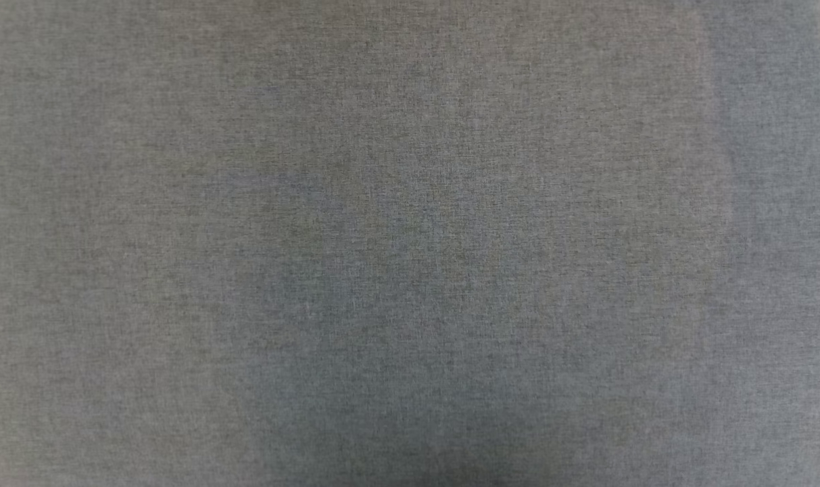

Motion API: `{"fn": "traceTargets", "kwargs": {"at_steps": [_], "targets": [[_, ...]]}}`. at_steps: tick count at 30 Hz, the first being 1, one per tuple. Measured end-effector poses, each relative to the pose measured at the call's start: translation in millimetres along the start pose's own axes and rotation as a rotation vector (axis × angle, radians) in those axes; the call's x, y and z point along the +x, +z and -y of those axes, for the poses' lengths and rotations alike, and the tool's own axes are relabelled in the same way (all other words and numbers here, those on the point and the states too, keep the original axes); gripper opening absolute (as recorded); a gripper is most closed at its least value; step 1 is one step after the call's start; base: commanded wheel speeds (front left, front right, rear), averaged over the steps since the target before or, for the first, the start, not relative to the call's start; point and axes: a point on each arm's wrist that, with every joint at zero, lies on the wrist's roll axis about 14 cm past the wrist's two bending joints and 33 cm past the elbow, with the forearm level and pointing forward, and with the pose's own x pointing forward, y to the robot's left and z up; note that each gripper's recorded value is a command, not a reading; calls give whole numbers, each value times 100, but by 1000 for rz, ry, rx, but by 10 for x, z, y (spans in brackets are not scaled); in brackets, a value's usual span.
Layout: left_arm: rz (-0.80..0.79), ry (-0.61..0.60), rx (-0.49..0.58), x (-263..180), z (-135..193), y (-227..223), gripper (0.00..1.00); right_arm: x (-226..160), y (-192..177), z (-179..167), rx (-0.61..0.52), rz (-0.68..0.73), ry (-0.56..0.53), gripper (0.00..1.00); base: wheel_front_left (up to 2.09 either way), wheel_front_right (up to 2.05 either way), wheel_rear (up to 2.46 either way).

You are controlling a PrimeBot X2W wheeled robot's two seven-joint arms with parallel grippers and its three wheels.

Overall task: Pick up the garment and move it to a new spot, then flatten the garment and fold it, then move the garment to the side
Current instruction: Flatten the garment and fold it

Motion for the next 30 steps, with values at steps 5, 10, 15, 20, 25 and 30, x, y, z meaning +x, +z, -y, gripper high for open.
{"fn": "traceTargets", "kwargs": {"at_steps": [5, 10, 15, 20, 25, 30], "targets": [[-53, -3, -13, -129, 2, -302, 0, -36, -317, -75, 32, -52, 13, 0, 0, 0, 0], [-223, -10, -98, -725, 155, -978, 0, -413, -1083, -373, 117, -211, 50, 0, 0, 0, 0], [-333, -13, -162, -1268, 341, -1302, 0, -769, -1485, -600, 152, -305, 91, 0, 0, 0, 0], [-419, 29, -256, -2024, 596, -1342, 0, -1364, -1787, -872, 207, -413, 158, 0, 0, 0, 0], [-531, 29, -303, -2693, 845, -1320, 0, -1915, -1932, -1081, 252, -507, 207, 0, 0, 0, 0], [-638, 51, -357, -3317, 1077, -1194, 0, -2476, -1987, -1146, 261, -601, 232, 0, 0, 0, 0]]}}
